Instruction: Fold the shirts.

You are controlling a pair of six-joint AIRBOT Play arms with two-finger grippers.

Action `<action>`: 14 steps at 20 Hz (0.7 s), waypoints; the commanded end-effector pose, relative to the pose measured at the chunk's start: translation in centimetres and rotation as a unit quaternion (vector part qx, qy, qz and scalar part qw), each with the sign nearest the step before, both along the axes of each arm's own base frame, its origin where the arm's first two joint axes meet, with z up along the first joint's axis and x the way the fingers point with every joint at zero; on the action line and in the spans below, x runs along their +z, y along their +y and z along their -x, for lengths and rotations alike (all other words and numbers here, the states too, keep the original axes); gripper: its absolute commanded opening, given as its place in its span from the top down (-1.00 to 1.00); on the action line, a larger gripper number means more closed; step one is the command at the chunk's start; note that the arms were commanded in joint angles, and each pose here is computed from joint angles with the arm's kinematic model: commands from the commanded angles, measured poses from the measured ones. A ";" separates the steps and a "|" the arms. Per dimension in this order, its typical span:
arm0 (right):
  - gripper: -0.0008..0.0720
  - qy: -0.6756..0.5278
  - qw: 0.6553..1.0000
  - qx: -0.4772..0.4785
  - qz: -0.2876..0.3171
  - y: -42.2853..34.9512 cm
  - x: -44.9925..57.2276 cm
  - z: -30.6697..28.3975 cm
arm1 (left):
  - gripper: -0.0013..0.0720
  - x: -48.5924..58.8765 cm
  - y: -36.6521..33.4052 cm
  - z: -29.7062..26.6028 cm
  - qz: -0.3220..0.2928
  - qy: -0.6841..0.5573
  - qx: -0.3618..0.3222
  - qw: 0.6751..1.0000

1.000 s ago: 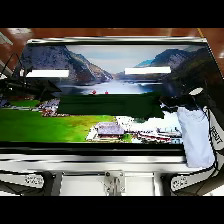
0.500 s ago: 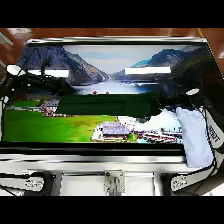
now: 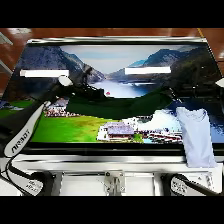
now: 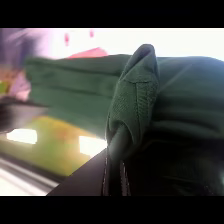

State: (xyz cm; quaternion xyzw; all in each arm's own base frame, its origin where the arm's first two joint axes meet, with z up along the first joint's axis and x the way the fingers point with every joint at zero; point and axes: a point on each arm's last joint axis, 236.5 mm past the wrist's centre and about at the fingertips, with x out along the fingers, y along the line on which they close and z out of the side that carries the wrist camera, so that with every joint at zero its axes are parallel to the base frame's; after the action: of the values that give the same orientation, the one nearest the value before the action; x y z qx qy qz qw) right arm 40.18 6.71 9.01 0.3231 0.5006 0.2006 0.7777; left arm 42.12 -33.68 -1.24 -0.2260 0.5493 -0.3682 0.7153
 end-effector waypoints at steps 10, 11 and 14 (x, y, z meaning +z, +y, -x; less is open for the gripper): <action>0.81 -0.008 1.000 0.012 -0.002 2.7 8.8 8.9 | 0.86 -4.2 -12.3 5.8 0.059 0.042 -0.012 0.997; 0.81 -0.009 1.000 0.009 0.006 2.7 8.5 8.7 | 0.86 -3.7 -11.2 4.5 0.062 0.038 0.001 0.997; 0.81 -0.028 0.999 0.011 0.025 4.6 7.7 6.7 | 0.86 -0.4 -5.6 -0.3 0.040 -0.030 0.024 0.998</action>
State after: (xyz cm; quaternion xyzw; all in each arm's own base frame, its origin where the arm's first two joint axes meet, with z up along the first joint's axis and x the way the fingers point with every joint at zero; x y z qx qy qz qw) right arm 32.36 10.12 17.06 0.3027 0.4952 0.2103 0.7867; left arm 38.84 -43.17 -3.59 -0.2769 0.5429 -0.3939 0.6881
